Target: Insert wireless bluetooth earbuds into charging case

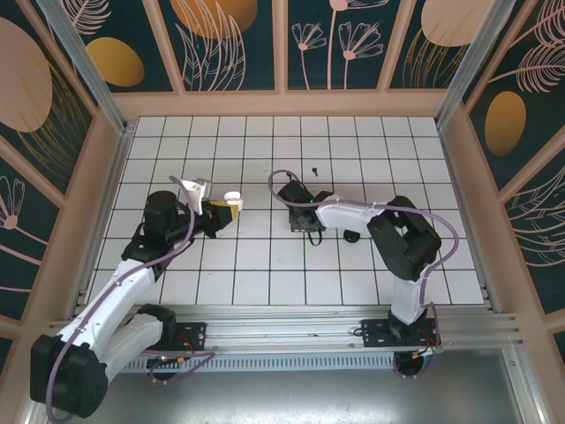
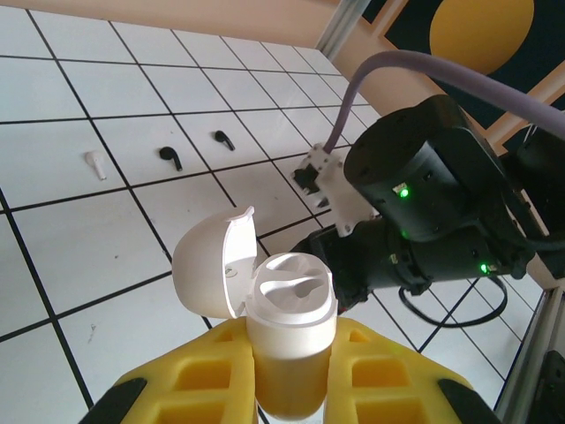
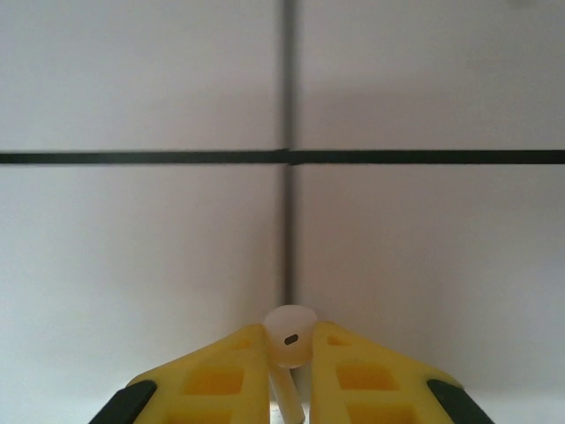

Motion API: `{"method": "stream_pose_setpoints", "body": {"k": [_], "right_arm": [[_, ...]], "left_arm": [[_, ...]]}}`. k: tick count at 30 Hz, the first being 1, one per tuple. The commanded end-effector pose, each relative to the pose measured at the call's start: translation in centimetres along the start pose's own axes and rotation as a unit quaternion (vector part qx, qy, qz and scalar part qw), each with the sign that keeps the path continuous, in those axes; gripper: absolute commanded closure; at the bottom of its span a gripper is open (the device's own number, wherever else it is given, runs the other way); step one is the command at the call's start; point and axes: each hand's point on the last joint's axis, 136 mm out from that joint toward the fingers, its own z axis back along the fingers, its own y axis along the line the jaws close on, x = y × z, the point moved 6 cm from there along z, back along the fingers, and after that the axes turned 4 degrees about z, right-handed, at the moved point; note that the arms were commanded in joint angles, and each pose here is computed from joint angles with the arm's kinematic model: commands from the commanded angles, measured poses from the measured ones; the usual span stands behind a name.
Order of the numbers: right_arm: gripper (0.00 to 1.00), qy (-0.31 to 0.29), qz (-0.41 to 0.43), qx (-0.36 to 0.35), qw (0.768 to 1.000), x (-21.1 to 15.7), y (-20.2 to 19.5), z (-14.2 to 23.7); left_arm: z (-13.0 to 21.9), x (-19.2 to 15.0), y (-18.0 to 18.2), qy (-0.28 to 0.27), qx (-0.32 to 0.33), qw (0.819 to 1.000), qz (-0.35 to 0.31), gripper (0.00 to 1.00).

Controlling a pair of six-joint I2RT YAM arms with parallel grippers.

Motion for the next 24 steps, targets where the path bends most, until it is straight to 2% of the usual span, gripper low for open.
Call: {"method": "stream_pose_setpoints", "body": {"k": [1, 3, 5, 8, 10, 13, 17, 20, 24], "right_arm": [[0.85, 0.0, 0.019, -0.081, 0.997, -0.3, -2.4, 0.8], [0.81, 0.004, 0.022, -0.092, 0.996, -0.2, -2.3, 0.6], [0.73, 0.009, 0.028, -0.08, 0.996, -0.3, -1.3, 0.5], [0.6, 0.004, 0.031, -0.029, 0.999, -0.3, 1.0, 1.4], [0.57, -0.003, 0.024, 0.023, 0.999, 0.0, 2.4, 2.5], [0.57, -0.021, -0.002, 0.105, 0.994, 0.4, 3.3, 4.7], [0.6, -0.036, -0.056, 0.159, 0.985, 1.1, 1.1, 6.4], [0.65, -0.037, -0.094, 0.195, 0.976, 1.3, -1.7, 6.2], [0.72, -0.023, -0.12, 0.204, 0.971, 1.0, -4.8, 4.8]], "left_arm": [[0.0, 0.8, -0.4, -0.015, -0.012, 1.0, -0.007, 0.87], [0.0, 0.8, -0.3, -0.015, -0.01, 1.0, -0.006, 0.87], [0.1, 0.9, -0.3, -0.016, -0.008, 1.0, -0.006, 0.87], [0.2, 0.9, -0.3, -0.017, -0.003, 1.0, -0.006, 0.87], [0.2, 0.9, -0.3, -0.017, 0.0, 1.0, -0.007, 0.87], [0.2, 0.9, -0.2, -0.017, 0.002, 1.0, -0.007, 0.87], [-0.1, 0.8, -0.2, -0.013, -0.005, 1.0, -0.004, 0.87], [-0.5, 0.8, -0.1, -0.01, -0.017, 1.0, 0.001, 0.87], [-1.1, 0.5, -0.1, -0.007, -0.037, 0.999, 0.021, 0.87]]}}
